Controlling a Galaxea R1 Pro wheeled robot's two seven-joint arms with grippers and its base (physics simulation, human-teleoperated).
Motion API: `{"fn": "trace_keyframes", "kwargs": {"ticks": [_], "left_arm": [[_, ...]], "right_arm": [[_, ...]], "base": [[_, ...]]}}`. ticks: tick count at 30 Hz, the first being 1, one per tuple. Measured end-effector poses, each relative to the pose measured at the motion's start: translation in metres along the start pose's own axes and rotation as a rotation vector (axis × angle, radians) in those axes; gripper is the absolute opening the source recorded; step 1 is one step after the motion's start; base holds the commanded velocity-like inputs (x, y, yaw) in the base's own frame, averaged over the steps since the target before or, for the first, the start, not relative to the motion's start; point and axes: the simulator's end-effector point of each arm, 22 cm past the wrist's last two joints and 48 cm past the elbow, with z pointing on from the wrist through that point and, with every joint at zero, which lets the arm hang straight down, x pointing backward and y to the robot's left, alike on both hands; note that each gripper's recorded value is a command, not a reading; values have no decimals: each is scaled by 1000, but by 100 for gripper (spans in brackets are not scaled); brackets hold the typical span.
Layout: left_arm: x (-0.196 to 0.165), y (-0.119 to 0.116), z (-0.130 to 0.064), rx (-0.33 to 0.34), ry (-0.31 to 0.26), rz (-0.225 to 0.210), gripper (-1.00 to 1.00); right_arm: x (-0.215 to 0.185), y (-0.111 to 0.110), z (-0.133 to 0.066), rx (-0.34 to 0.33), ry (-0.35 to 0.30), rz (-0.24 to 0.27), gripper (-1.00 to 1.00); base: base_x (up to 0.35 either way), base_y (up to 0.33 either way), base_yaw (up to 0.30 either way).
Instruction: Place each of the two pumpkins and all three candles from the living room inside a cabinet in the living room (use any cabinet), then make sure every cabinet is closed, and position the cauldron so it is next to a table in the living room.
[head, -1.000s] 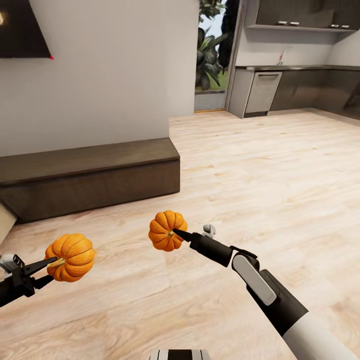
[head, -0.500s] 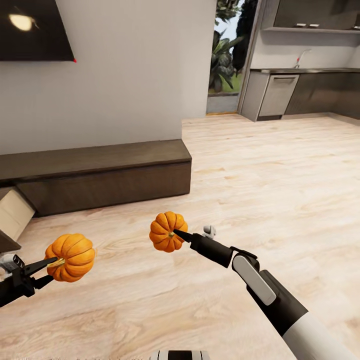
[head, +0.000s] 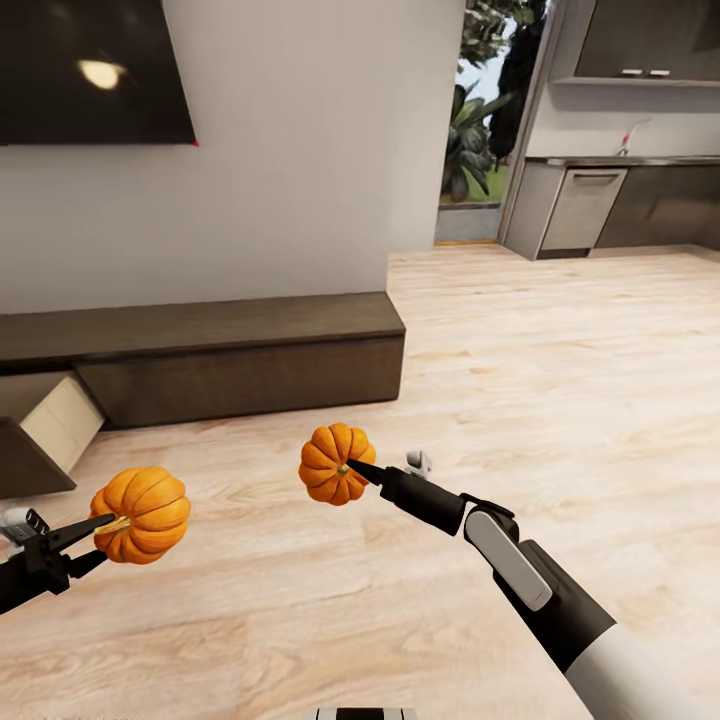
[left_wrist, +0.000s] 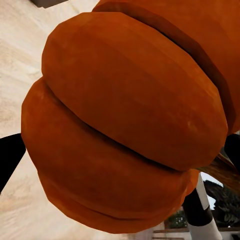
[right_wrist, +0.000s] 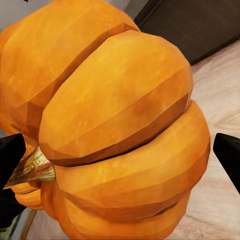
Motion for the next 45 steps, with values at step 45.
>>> {"fn": "trace_keyframes", "kwargs": {"ticks": [45], "left_arm": [[-18, -46, -2, 14, -7, 16, -100]], "right_arm": [[-32, 39, -2, -6, -9, -16, -100]], "base": [[0, 0, 154]]}}
